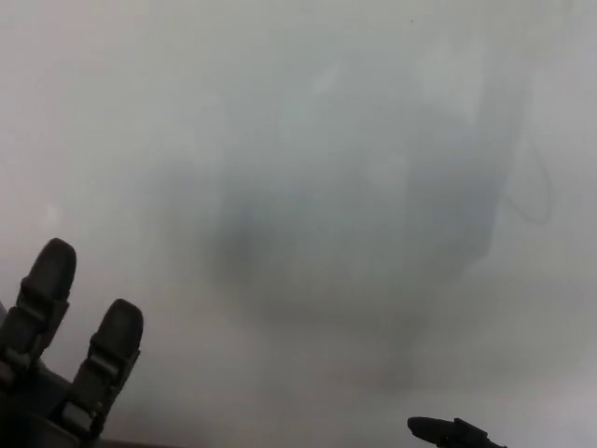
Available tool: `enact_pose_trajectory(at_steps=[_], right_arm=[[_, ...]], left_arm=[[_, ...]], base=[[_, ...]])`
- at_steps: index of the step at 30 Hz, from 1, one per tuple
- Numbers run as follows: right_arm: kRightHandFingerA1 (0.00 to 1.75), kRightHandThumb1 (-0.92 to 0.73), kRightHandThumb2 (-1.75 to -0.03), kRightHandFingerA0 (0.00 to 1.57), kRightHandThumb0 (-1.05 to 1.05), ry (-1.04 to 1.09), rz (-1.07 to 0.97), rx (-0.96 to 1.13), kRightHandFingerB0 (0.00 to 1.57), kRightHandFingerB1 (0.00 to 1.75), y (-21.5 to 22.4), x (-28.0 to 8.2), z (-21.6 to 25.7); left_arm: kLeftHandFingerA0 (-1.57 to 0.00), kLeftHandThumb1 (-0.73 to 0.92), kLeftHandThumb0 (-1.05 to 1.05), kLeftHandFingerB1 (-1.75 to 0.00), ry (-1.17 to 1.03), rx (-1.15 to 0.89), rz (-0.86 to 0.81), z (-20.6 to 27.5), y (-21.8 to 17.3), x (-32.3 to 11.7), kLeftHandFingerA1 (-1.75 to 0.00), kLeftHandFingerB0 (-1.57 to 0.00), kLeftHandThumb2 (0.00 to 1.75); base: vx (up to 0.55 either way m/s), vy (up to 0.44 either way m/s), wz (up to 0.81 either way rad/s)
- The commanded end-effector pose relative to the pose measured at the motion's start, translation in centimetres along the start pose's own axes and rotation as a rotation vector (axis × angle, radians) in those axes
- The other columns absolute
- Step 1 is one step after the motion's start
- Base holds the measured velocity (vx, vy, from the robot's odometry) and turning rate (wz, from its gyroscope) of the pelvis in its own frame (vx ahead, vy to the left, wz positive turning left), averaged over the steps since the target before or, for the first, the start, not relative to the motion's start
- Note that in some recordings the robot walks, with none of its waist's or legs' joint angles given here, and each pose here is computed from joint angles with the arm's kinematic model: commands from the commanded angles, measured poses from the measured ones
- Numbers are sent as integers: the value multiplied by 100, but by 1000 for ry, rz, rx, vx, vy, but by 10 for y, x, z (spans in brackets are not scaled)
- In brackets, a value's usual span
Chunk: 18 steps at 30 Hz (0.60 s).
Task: A magnetic marker holder is on the left hand side of the white board, the robot put the index and middle finger into the opening of the container and pull off the magnetic holder and hand it to a human on the left hand side.
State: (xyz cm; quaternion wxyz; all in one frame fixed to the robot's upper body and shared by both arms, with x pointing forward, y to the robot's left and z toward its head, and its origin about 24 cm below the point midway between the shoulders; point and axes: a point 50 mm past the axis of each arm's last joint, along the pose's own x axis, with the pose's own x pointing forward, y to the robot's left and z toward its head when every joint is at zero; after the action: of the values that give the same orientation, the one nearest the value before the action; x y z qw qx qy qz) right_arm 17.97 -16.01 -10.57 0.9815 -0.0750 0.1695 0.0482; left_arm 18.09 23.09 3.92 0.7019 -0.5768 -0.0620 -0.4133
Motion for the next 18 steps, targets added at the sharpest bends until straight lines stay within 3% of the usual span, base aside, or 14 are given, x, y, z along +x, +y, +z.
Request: enact_pose_trajectory(at_steps=[1,4,5,6,9,13,15,18], right_arm=[[57,-83,-65,76,-60,9,-13,-19,63,49,-7,-2,-2],[57,-83,-65,76,-60,8,-12,-16,63,49,-6,-2,-2],[58,-84,-65,77,-59,4,-13,-20,63,49,-6,-2,-2],[58,-84,-65,77,-59,0,-14,-23,63,49,-6,-2,-1],[57,-84,-65,76,-60,-3,-16,-21,62,49,-6,-1,0],[57,-84,-65,76,-60,-1,-15,-19,62,49,-6,-2,-1],[57,-82,-65,78,-59,31,-6,-18,64,49,-1,-15,-12],[57,-83,-65,78,-61,37,-5,-17,63,49,1,-18,-15]], left_arm=[[-25,49,-83,-38,384,359,608,-8,50,-57,-47,-15,85],[-25,49,-83,-38,467,490,732,-14,58,-68,-47,-15,85],[-41,68,-75,-30,549,572,849,-22,67,-79,-42,-30,61],[-41,68,-75,-30,655,687,963,-32,74,-92,-42,-30,61],[-60,68,-66,-33,633,656,1091,-44,82,-105,-49,-40,61],[-60,68,-66,-33,622,645,1125,-47,84,-109,-49,-40,61],[-59,64,-57,-35,627,581,1267,-59,78,-140,-48,-44,60],[-55,63,-61,-33,647,590,1275,-59,76,-145,-46,-42,60]], base=[[0,0,0],[0,0,0],[0,0,0],[0,0,0],[0,0,0],[0,0,0],[0,0,0],[0,0,0]])
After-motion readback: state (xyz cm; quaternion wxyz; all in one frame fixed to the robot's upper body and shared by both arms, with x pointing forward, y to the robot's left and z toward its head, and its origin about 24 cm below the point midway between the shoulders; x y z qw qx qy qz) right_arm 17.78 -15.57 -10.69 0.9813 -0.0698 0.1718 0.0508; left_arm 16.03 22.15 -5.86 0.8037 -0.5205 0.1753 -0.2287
